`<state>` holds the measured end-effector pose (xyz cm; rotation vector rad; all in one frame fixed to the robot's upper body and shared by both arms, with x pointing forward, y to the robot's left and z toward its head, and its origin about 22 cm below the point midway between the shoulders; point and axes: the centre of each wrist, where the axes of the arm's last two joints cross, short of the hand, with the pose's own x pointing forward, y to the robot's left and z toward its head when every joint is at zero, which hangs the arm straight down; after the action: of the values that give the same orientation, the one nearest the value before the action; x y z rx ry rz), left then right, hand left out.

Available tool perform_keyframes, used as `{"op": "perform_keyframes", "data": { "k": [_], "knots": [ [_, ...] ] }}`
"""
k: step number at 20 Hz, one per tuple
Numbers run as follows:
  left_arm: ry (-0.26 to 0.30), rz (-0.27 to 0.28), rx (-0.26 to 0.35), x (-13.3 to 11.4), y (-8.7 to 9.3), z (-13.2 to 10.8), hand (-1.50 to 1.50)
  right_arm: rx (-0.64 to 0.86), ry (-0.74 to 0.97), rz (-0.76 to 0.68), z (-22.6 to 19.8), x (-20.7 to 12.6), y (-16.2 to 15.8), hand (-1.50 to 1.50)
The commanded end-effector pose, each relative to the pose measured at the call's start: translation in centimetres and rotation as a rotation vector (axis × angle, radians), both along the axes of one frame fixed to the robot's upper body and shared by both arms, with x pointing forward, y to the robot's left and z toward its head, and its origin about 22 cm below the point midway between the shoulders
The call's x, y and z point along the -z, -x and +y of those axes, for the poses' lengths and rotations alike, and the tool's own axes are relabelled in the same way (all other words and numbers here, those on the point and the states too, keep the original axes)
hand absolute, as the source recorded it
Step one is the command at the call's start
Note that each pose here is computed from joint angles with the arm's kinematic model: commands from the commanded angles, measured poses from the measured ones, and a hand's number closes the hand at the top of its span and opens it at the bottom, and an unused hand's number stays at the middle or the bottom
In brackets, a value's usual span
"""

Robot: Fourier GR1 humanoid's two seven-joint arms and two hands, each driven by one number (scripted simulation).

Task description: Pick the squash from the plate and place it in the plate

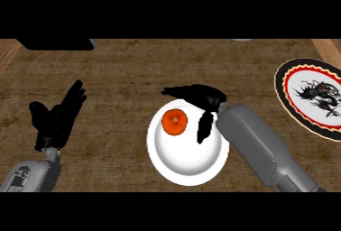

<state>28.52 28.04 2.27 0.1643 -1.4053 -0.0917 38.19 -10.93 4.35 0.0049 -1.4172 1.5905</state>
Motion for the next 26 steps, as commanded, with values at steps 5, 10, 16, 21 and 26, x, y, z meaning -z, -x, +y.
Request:
{"op": "perform_keyframes", "data": {
  "k": [5, 10, 16, 21, 26],
  "knots": [
    [0.007, -0.011, -0.012, -0.3, -0.6, 2.6, 0.00, 0.011, 0.050, -0.008, 3.4, 0.7, 0.6, -1.50],
    [-0.003, -0.011, -0.017, 1.0, 0.0, 0.2, 0.00, 0.008, 0.076, -0.025, 2.5, 1.6, -1.3, -1.50],
    [-0.009, -0.011, -0.015, -0.6, -0.9, 0.9, 0.00, -0.058, 0.147, -0.013, 4.3, 2.4, 0.4, -1.50],
    [-0.002, -0.015, -0.010, 1.2, 0.4, -0.6, 0.00, -0.179, 0.148, -0.013, 4.4, 3.3, 0.6, 1.50],
    [0.019, -0.001, -0.016, -1.0, 0.3, 1.2, 0.00, -0.167, 0.086, -0.010, 3.4, 4.7, 1.5, 1.50]
  ]
}}
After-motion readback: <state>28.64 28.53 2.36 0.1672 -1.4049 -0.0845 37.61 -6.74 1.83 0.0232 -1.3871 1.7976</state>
